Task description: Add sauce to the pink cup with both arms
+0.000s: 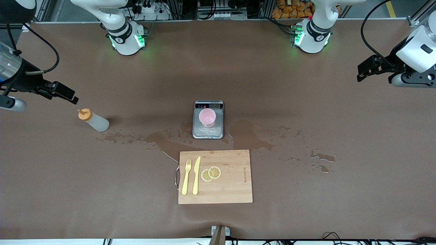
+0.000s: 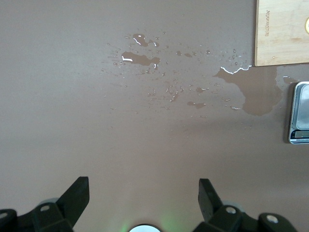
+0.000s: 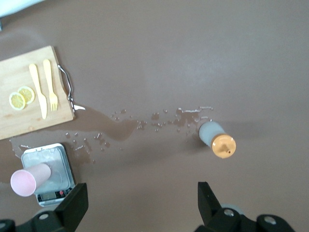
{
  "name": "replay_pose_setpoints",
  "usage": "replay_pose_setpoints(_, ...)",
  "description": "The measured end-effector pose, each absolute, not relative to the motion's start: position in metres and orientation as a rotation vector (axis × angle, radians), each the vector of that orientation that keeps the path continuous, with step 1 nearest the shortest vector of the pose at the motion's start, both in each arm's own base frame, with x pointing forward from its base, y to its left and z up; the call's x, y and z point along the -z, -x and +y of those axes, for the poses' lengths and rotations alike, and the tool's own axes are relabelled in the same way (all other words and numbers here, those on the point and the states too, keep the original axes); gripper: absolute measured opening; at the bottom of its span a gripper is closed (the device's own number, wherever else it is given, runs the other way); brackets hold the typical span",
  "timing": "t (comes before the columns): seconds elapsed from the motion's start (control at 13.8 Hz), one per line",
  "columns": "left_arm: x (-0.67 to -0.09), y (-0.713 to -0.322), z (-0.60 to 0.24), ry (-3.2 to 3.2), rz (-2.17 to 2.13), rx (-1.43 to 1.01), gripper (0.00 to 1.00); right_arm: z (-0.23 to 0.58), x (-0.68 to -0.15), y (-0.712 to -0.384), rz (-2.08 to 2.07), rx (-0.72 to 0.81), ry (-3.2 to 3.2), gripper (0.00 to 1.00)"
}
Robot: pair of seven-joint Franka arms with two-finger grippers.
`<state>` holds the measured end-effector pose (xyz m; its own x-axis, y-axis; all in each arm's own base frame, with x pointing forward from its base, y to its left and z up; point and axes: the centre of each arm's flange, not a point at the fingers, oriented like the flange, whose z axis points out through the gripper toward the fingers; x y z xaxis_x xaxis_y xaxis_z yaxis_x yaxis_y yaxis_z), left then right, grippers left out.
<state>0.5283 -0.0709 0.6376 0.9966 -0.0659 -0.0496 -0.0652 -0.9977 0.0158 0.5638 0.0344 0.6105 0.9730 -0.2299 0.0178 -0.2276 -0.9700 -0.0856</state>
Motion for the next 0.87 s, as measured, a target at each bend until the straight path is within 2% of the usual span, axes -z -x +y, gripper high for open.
replay_pose_setpoints(0.22,-0.6376,-0.5284,-0.0703,-3.125,-0.101,0.078,1.0,0.0322,-0.6148,-0.5673,0.34,0.114,3.072,1.0)
replay_pose_setpoints(0.87,-0.6376,-0.5284,-0.0703,-3.125,-0.101,0.078,1.0,0.0322,-0.6186,-0.5678,0.333,0.134,3.074,1.0)
